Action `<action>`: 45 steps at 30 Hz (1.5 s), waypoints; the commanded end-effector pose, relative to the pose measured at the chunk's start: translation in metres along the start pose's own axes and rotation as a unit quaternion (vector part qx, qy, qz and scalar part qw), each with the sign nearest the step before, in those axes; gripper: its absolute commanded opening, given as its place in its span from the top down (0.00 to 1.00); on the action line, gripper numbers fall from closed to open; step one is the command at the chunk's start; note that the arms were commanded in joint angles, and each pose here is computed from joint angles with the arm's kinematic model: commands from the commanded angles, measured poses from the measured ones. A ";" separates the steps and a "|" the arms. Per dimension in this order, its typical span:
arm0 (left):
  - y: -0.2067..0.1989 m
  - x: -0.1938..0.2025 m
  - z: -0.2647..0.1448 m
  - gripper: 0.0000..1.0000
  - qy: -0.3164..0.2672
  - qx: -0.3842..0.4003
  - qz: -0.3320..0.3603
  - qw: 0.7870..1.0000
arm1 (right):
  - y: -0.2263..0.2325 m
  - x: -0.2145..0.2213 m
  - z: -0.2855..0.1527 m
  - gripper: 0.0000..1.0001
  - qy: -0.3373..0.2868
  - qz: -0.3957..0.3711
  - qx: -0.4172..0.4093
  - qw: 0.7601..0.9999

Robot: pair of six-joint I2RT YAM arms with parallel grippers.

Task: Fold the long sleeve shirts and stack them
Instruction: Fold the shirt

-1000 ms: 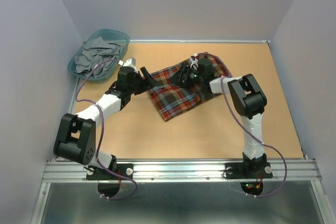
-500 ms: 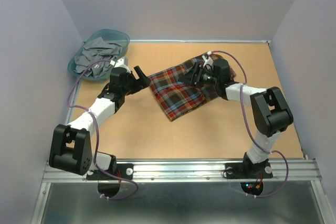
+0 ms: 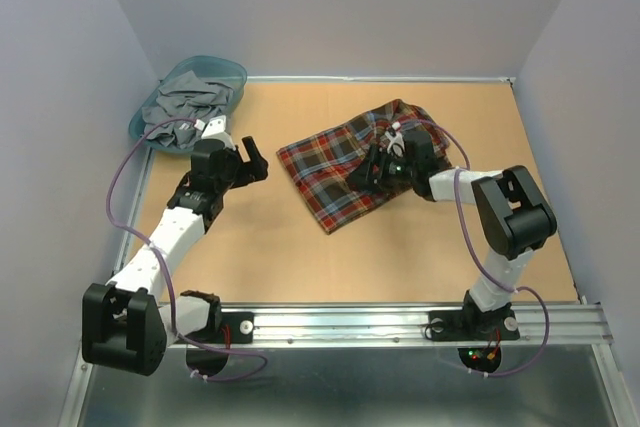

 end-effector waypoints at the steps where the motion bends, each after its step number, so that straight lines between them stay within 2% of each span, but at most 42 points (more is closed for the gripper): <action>1: 0.012 -0.013 -0.018 0.04 -0.042 -0.033 0.040 0.998 | 0.074 -0.059 -0.004 0.22 -0.049 -0.093 -0.046 0.993; 3: 0.014 -0.018 -0.026 0.04 -0.063 -0.042 0.040 0.996 | 0.106 -0.080 0.004 0.21 -0.067 -0.104 -0.076 0.989; 6: 0.018 -0.017 -0.031 0.04 -0.076 -0.049 0.030 0.995 | 0.139 -0.088 0.021 0.20 -0.066 -0.097 -0.123 0.985; 7: 0.021 -0.015 -0.030 0.04 -0.076 -0.054 0.028 0.995 | 0.158 -0.102 0.023 0.20 -0.087 -0.109 -0.157 0.978; 11: 0.026 -0.019 -0.030 0.04 -0.090 -0.077 0.029 0.993 | 0.178 -0.094 0.064 0.20 -0.063 -0.083 -0.204 0.973; 14: 0.031 -0.027 -0.032 0.04 -0.109 -0.097 0.036 0.989 | 0.163 -0.080 0.097 0.20 -0.047 -0.062 -0.203 0.976; 18: 0.033 -0.029 -0.035 0.04 -0.118 -0.105 0.037 0.987 | 0.109 -0.050 0.135 0.20 -0.024 0.003 -0.164 0.986; 22: 0.036 -0.031 -0.039 0.04 -0.127 -0.112 0.038 0.985 | 0.065 -0.016 0.152 0.20 0.007 0.052 -0.123 0.991; 25: 0.036 -0.031 -0.038 0.04 -0.127 -0.114 0.038 0.985 | 0.055 -0.004 0.152 0.20 0.021 0.061 -0.115 0.991; 34: 0.035 -0.032 -0.039 0.04 -0.129 -0.111 0.035 0.985 | 0.125 -0.045 0.102 0.20 -0.013 0.021 -0.161 0.987; 38: 0.035 -0.031 -0.039 0.04 -0.127 -0.110 0.035 0.985 | 0.116 -0.029 0.089 0.20 -0.008 0.027 -0.142 0.989; 45: 0.035 -0.030 -0.037 0.04 -0.124 -0.109 0.035 0.986 | 0.053 0.037 0.095 0.20 0.040 0.078 -0.086 0.992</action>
Point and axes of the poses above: each gripper's point midway between its finger pads, its own z axis out along the fingers, its own y axis along the line the jaws close on, x = y × z, the point moved 4 cm from there along -z, back along the fingers, and after that the axes turned 7 degrees about -z, right-handed, at the moved point
